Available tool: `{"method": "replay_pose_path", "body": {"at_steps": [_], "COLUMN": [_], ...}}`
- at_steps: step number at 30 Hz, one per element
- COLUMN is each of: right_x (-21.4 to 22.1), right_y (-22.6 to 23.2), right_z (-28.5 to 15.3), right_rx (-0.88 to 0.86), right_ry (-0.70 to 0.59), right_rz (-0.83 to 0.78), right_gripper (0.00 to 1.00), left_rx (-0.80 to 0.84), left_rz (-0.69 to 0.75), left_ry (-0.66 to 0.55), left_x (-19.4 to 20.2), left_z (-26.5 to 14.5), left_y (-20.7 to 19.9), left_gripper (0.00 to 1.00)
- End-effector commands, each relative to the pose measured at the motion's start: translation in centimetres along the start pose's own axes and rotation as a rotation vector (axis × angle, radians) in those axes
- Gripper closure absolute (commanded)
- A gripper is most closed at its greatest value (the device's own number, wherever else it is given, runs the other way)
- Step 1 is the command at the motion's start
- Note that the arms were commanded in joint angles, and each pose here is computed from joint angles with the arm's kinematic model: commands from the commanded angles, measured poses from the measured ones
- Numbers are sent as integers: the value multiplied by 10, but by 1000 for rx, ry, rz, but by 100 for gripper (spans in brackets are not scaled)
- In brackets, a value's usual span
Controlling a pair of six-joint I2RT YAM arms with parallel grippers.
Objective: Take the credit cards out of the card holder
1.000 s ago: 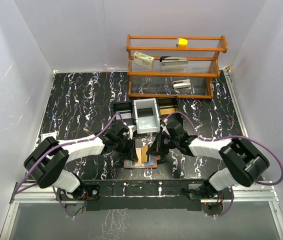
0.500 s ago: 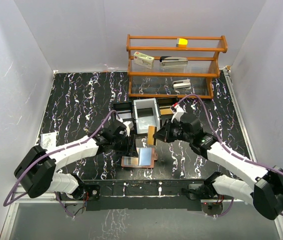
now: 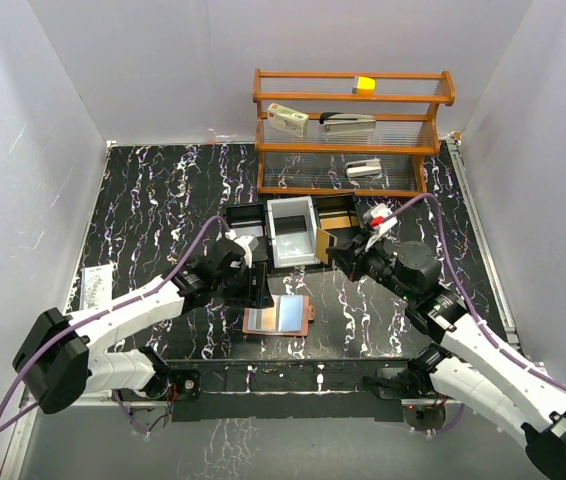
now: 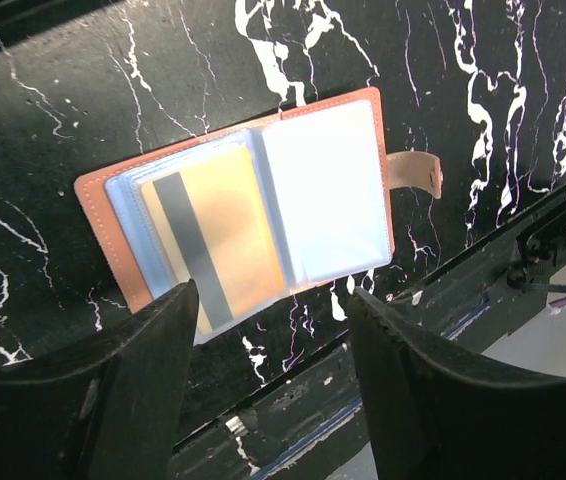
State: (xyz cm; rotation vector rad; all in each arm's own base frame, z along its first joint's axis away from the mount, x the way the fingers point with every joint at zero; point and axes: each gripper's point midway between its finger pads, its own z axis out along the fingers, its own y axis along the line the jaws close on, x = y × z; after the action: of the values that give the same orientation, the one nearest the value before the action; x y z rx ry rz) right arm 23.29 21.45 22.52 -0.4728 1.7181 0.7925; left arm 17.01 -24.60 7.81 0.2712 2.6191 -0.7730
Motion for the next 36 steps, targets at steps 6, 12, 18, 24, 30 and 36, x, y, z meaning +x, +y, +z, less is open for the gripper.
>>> {"method": "replay_pose_path", "body": {"at_steps": [6,12,18,24,30,36], "right_x": [-41,-28,-29,-21,-29,-24], "right_y": [-64,-94,-114,-139,-166,-175], "right_z": [6,34,54,71,95,115], "right_rx": [270,291,304,296,355,321], "right_ry": [-13,184,225,287,242,233], "right_rz": [-533,-662,-719,-724,-693,-772], "right_gripper": [100,100,100,100,100,100], "left_rx": [-81,-148,-241,-335,-272,-234], "left_rz": [-22,-32,-43,-37,-137,-163], "left_ry": [-106,-160,-238,-214,-237,-240], "left_x": [-14,-19,-28,-29,-31,-32], "left_z": [-20,-33,-52,-62,-59,-65], "left_y": [11,24,40,56,56,50], "left_gripper": [31,23,8,1,1,1]}}
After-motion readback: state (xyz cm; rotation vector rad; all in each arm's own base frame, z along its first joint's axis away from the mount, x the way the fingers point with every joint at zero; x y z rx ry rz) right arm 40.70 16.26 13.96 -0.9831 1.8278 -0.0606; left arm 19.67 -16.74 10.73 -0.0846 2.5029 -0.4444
